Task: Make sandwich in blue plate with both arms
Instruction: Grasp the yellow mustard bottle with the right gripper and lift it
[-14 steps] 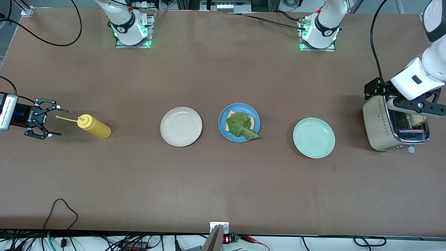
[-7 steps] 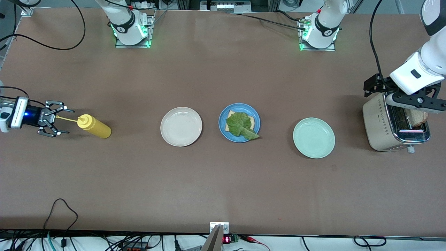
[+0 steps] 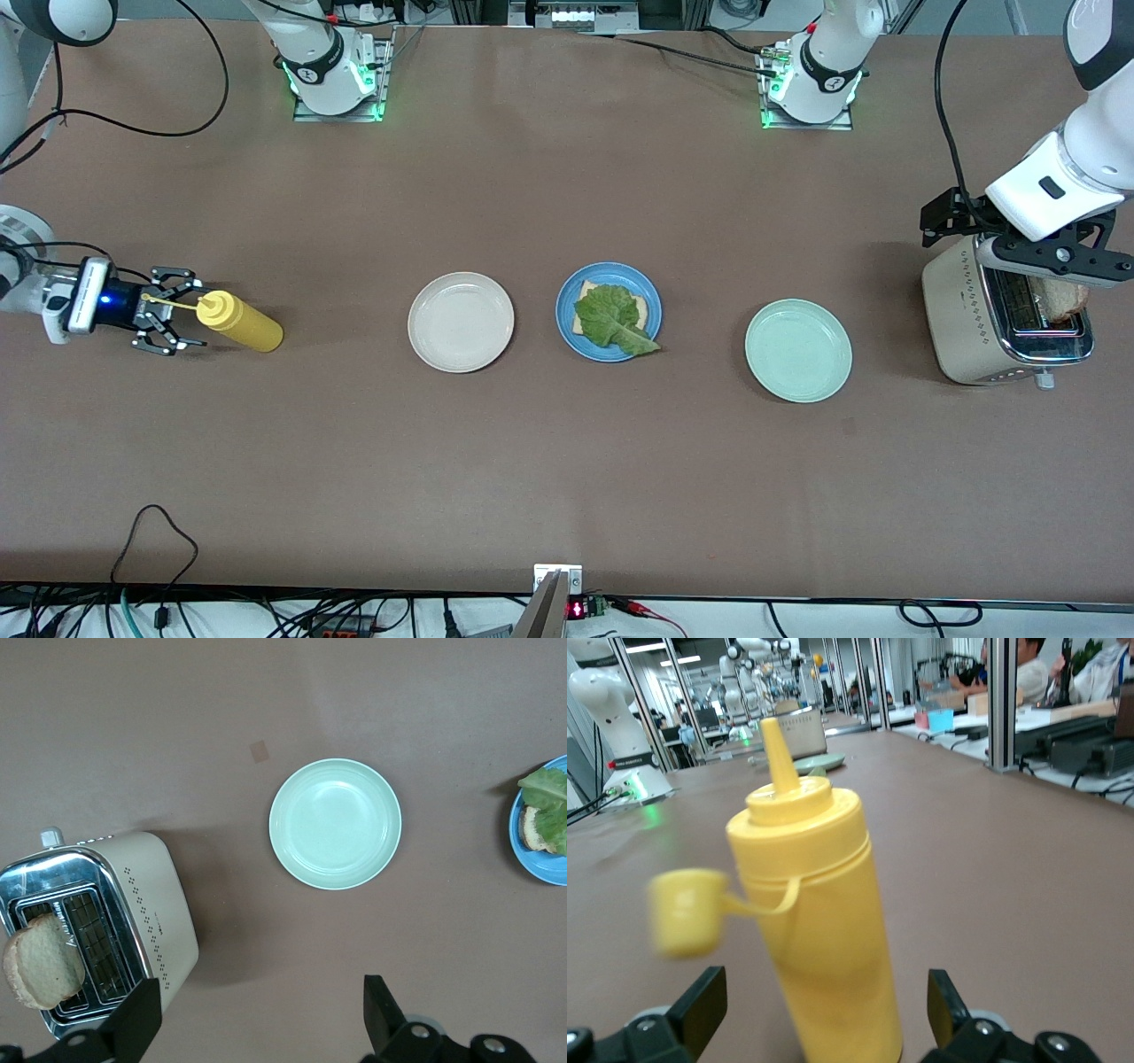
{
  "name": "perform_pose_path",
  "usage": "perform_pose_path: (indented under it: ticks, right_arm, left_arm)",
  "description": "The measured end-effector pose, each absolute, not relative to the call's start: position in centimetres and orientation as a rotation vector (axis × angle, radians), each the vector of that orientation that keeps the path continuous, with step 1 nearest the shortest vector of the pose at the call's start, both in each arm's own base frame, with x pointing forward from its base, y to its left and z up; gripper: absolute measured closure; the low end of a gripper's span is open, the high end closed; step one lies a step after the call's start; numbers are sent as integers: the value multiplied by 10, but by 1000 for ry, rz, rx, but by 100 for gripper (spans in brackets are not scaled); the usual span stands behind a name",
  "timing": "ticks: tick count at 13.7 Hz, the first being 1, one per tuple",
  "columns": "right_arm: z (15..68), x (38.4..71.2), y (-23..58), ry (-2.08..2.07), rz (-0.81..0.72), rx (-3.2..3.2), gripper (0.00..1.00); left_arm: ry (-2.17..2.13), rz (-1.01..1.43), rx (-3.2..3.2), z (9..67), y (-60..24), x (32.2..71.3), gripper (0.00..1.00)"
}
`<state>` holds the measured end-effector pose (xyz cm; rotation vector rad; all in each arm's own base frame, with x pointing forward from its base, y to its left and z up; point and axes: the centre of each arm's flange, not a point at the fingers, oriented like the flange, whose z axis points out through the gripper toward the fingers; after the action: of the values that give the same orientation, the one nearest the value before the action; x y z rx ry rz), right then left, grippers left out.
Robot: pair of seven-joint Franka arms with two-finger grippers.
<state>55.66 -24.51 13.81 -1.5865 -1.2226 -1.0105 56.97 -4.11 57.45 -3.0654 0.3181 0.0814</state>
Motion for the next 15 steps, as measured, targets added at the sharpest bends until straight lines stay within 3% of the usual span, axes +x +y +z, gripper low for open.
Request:
perform_pose_path:
  ticks: [4, 15]
  right_arm:
    - [118, 573, -219, -1217, -1084, -1526, 0]
    - [99, 576, -182, -1188, -1071, -1415, 0]
  left_arm:
    - [298, 76, -3064, 576, -43, 569, 0]
    - [304, 77, -3064, 576, -46, 569, 0]
